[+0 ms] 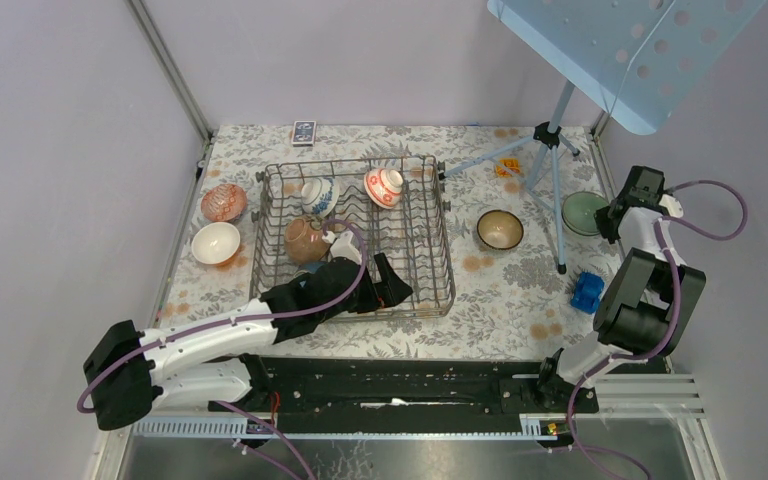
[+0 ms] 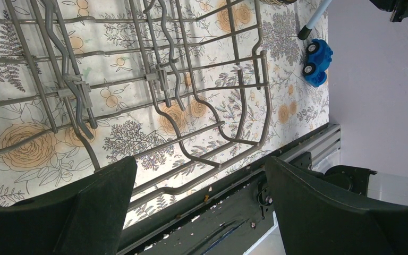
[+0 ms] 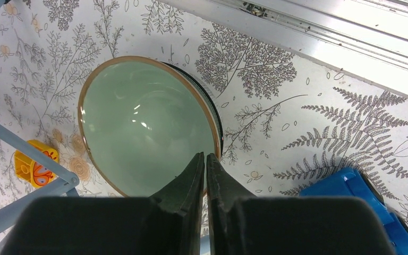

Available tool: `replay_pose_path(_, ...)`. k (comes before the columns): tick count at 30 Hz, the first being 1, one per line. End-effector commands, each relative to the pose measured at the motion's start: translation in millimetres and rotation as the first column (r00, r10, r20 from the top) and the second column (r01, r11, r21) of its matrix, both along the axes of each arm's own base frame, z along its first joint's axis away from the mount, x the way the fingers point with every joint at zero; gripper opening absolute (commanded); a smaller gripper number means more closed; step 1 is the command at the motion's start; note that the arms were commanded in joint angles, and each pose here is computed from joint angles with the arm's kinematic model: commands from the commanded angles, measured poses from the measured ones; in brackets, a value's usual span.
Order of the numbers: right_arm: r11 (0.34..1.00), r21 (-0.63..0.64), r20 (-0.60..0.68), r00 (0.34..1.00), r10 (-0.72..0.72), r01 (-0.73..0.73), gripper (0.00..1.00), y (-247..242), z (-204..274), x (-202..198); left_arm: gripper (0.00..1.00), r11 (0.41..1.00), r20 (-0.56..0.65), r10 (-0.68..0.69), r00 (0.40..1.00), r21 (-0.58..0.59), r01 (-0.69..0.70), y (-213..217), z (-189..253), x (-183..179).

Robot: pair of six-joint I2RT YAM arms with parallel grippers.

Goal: Unload the bowls from the dish rack
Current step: Pick up the bowl from the dish rack.

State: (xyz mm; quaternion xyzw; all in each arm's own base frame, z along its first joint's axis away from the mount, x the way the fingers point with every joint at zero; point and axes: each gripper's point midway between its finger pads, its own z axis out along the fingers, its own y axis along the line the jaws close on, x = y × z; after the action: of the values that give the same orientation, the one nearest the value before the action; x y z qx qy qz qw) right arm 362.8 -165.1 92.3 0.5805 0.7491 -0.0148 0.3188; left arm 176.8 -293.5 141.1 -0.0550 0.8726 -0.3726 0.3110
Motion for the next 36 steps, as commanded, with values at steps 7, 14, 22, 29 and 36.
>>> replay_pose_path(7, 1.0, -0.018, 0.047, 0.999, 0.007, -0.006, 0.16, -3, 20, 7, 0.96, 0.999, 0.033, -0.008, 0.999, -0.037, 0.009, -7, 11, 4)
replay_pose_path(14, 0.999, -0.043, 0.151, 0.989, 0.0, 0.007, 0.4, 1, 67, 10, 0.96, 0.999, 0.045, -0.006, 0.999, -0.044, 0.008, -5, 18, 4)
replay_pose_path(22, 0.999, 0.026, 0.27, 0.963, 0.017, -0.025, 0.48, 44, 85, -13, 0.96, 0.999, 0.055, -0.001, 0.998, -0.049, 0.004, -1, 30, 3)
replay_pose_path(29, 0.983, 0.05, 0.367, 0.919, 0.146, -0.176, 0.49, 113, 92, -55, 0.97, 0.999, 0.053, 0.011, 0.999, -0.047, -0.008, 4, 37, 2)
replay_pose_path(36, 0.808, -0.109, 0.459, 0.692, 0.557, -0.578, 0.5, 209, 125, -88, 0.97, 0.998, 0.12, 0.06, 0.991, 0.011, -0.062, 20, 58, 12)
